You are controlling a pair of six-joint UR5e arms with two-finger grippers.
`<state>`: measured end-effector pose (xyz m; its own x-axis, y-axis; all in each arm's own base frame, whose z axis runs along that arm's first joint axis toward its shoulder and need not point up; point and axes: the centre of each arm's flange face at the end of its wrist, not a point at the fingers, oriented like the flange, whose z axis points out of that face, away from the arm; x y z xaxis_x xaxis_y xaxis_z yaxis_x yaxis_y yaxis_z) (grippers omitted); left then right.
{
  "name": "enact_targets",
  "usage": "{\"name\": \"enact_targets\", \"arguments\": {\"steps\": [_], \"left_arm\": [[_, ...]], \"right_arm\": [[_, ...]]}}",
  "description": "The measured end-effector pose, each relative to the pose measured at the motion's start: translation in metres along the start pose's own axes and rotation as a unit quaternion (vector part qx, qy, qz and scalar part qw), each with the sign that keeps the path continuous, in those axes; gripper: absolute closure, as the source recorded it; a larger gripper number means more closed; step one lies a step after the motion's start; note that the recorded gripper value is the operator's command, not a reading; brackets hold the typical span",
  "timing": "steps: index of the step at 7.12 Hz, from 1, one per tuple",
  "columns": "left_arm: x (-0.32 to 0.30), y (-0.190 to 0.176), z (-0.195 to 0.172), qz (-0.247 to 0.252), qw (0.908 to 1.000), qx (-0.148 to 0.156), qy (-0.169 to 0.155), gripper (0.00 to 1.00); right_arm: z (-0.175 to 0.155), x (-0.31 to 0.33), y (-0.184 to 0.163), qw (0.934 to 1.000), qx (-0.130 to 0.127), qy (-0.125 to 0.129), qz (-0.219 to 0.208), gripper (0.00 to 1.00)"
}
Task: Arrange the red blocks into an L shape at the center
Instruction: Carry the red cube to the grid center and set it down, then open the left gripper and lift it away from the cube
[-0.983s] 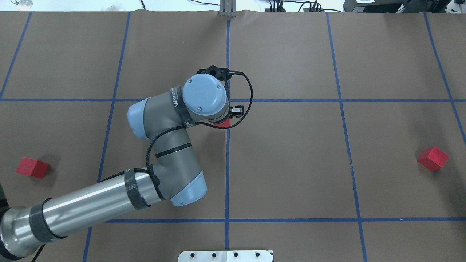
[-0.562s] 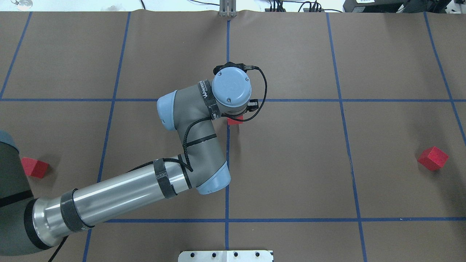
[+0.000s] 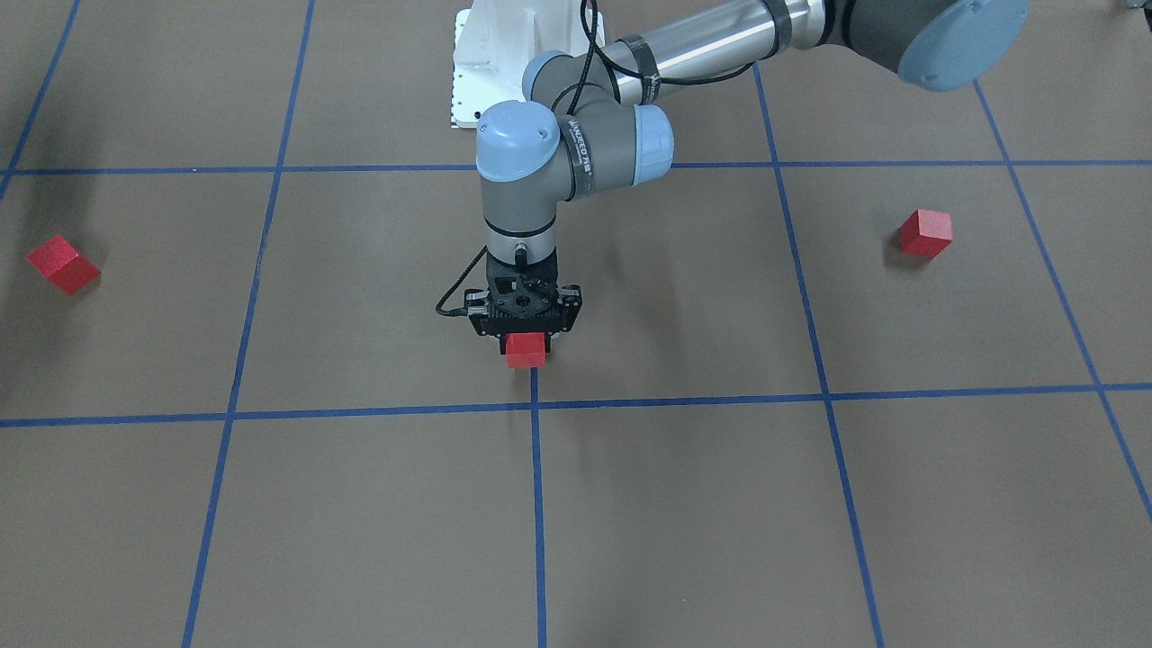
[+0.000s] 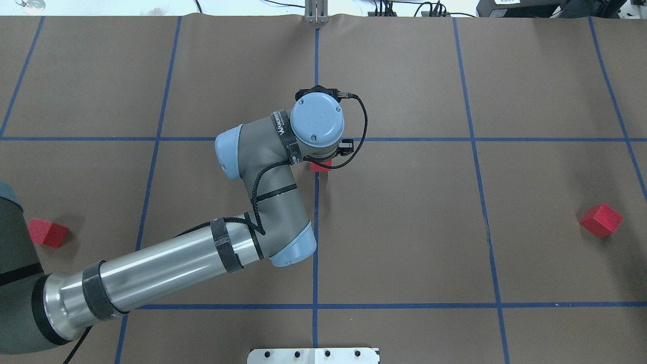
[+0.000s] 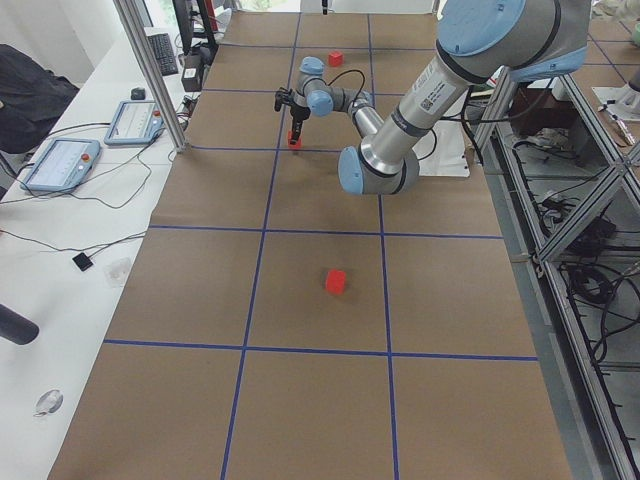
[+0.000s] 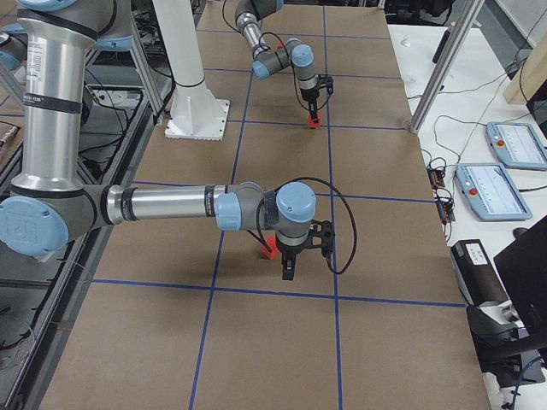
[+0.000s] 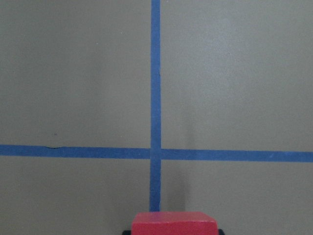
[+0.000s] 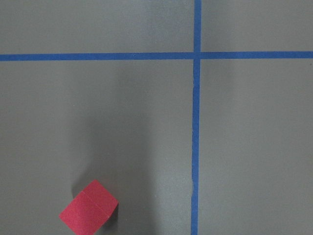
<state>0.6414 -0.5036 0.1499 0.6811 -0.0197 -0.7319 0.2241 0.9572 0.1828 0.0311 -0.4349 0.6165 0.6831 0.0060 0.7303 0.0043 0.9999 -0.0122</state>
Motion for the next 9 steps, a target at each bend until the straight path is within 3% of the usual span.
{"name": "enact_targets", "arguments": {"steps": [4,5,6,9], "left_arm": [[-0.006,0.001,0.007,-0.004,1.0,-0.002,-0.007,1.0],[-0.009,0.001,0.011,-0.005,0.9999,-0.002,-0.01,0.35],[-0.012,0.0,0.012,-0.004,0.9999,-0.002,-0.011,0.01],[-0.012,-0.005,0.008,-0.003,1.0,0.003,-0.004,0.0]], "right_arm": [[0.001,0.001,0.0,1.0,-0.001,0.0,0.001,0.01],[0.001,0.001,0.0,1.0,-0.001,0.0,0.001,0.01],[0.001,0.001,0.0,1.0,0.0,0.0,0.0,0.01],[-0.002,-0.002,-0.004,0.9999,0.007,-0.001,-0.008,0.01]]}}
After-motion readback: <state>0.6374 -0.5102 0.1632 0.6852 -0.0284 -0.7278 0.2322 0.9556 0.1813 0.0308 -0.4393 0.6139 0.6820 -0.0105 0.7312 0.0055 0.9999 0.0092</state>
